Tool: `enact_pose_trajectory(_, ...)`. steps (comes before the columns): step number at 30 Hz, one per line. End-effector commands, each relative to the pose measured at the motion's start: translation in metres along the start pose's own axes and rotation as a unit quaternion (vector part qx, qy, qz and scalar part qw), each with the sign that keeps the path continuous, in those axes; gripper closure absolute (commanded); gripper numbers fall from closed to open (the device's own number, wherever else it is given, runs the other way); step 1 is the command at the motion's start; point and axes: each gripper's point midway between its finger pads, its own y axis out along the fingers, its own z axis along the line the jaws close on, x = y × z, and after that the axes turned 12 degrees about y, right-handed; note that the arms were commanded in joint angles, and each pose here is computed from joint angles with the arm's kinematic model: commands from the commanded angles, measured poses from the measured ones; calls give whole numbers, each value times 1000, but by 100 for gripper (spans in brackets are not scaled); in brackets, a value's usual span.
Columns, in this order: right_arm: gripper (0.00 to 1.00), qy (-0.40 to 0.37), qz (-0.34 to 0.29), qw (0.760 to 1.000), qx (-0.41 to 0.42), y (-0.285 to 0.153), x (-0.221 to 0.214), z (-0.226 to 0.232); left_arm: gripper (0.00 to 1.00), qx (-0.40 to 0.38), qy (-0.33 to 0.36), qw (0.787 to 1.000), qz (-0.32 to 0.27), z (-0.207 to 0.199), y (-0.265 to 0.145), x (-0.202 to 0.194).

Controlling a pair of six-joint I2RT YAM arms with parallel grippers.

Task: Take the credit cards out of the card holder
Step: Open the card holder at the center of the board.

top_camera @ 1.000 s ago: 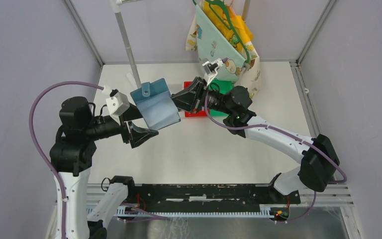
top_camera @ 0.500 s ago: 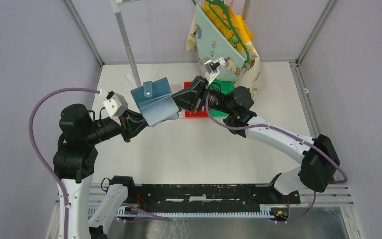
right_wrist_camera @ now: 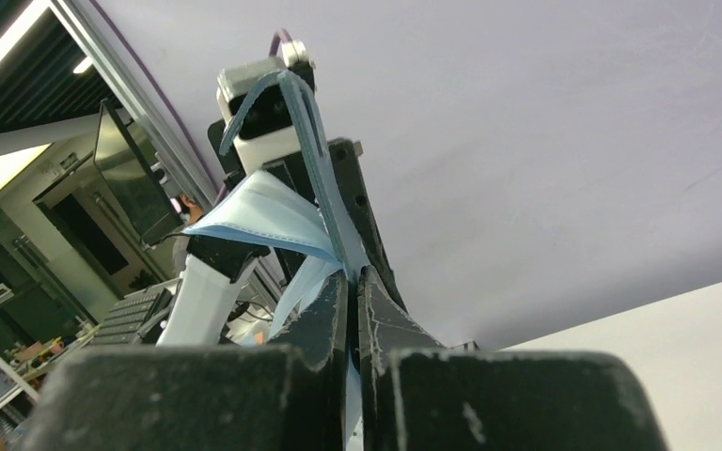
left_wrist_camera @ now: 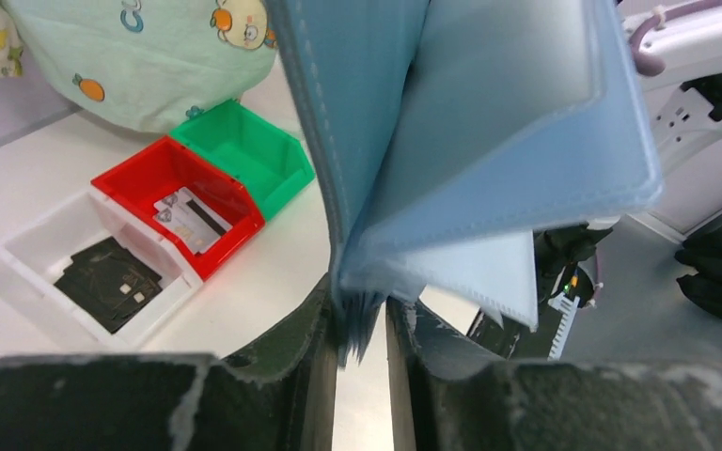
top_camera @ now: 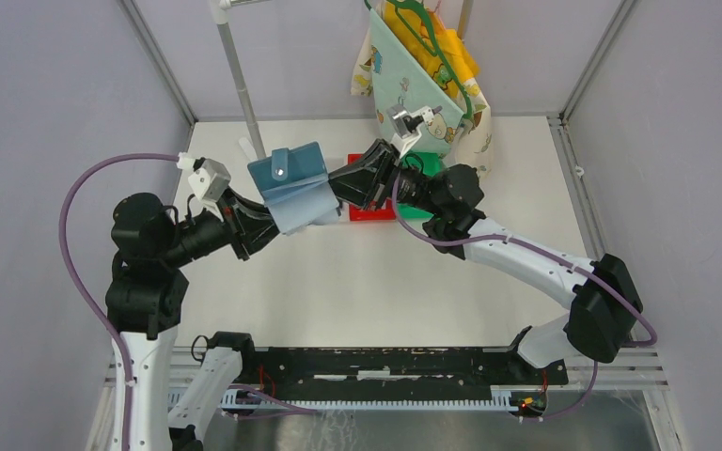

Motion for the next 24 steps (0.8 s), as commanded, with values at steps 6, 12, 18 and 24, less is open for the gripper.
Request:
enact_pose_trajectory(6,100,26,62,997,38,3,-31,20,53,48,60,995,-69,17,0,45)
enact_pose_trajectory(12,99,30,67,996,43,3,-32,21,68,47,64,994,-73,16,-1,46)
enact_pose_trajectory(18,55,38,68,995,60,0,-21,29,98,33,37,996,-70,12,0,47)
enact_pose_trajectory(24,34,18,57,992,109,-29,-15,44,98,5,-38,996,-80,4,5,60)
